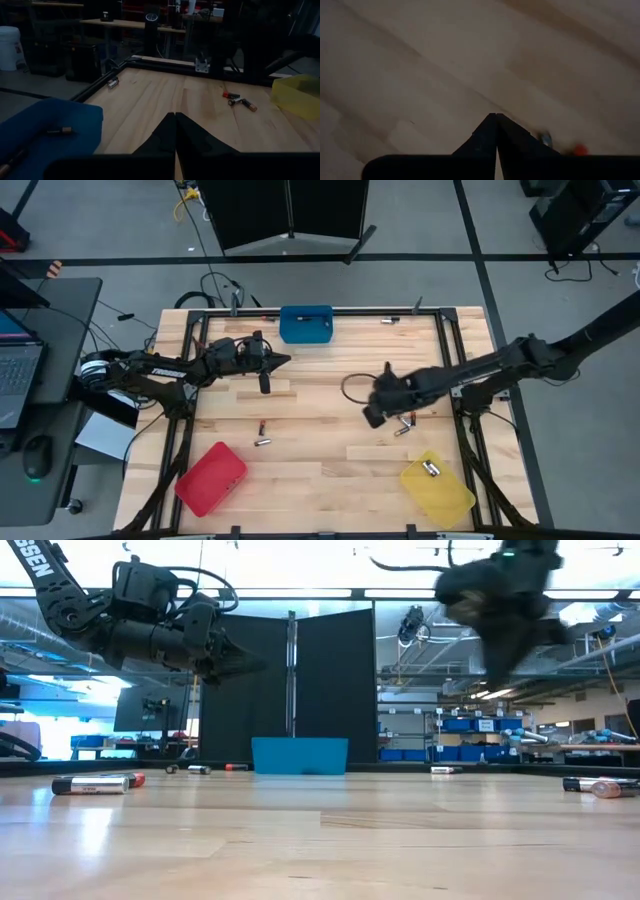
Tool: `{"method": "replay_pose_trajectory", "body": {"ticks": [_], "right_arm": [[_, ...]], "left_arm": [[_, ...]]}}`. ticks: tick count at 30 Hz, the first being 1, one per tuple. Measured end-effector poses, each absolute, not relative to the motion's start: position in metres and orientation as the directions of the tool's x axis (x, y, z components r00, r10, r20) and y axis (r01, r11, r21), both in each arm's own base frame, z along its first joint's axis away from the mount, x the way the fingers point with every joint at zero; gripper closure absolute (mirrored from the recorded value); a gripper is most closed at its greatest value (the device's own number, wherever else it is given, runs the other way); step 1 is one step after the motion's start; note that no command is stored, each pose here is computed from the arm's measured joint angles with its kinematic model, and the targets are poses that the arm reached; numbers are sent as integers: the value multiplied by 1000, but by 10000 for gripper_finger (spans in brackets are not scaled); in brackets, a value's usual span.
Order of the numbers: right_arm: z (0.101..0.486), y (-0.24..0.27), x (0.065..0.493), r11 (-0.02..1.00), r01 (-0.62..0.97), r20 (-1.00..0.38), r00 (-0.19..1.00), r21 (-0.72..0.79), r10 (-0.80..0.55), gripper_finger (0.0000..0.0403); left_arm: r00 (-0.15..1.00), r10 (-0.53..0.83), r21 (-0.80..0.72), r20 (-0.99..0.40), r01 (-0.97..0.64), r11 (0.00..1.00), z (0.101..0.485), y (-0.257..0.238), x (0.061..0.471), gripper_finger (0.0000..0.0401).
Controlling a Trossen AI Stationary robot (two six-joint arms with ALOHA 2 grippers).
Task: Sort batteries
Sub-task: Put the black-red battery into the red bin
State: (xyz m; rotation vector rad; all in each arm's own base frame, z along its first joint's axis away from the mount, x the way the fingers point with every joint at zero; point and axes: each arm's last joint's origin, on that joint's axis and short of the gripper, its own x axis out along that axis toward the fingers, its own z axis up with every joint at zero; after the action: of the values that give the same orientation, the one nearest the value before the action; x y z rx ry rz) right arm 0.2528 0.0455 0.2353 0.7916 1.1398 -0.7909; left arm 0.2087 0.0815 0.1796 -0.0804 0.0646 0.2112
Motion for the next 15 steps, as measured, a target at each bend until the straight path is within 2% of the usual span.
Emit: {"method": "replay_pose_trajectory", "body": {"ticks": [4, 15], "right_arm": [[217, 58, 229, 383, 919, -984, 140, 89, -107, 355], [180, 60, 200, 169, 983, -991, -48, -69, -124, 269]], "left_arm": [[976, 206, -75, -74, -212, 974, 179, 81, 209, 390], [975, 207, -79, -83, -213, 974, 179, 82, 209, 390]]}}
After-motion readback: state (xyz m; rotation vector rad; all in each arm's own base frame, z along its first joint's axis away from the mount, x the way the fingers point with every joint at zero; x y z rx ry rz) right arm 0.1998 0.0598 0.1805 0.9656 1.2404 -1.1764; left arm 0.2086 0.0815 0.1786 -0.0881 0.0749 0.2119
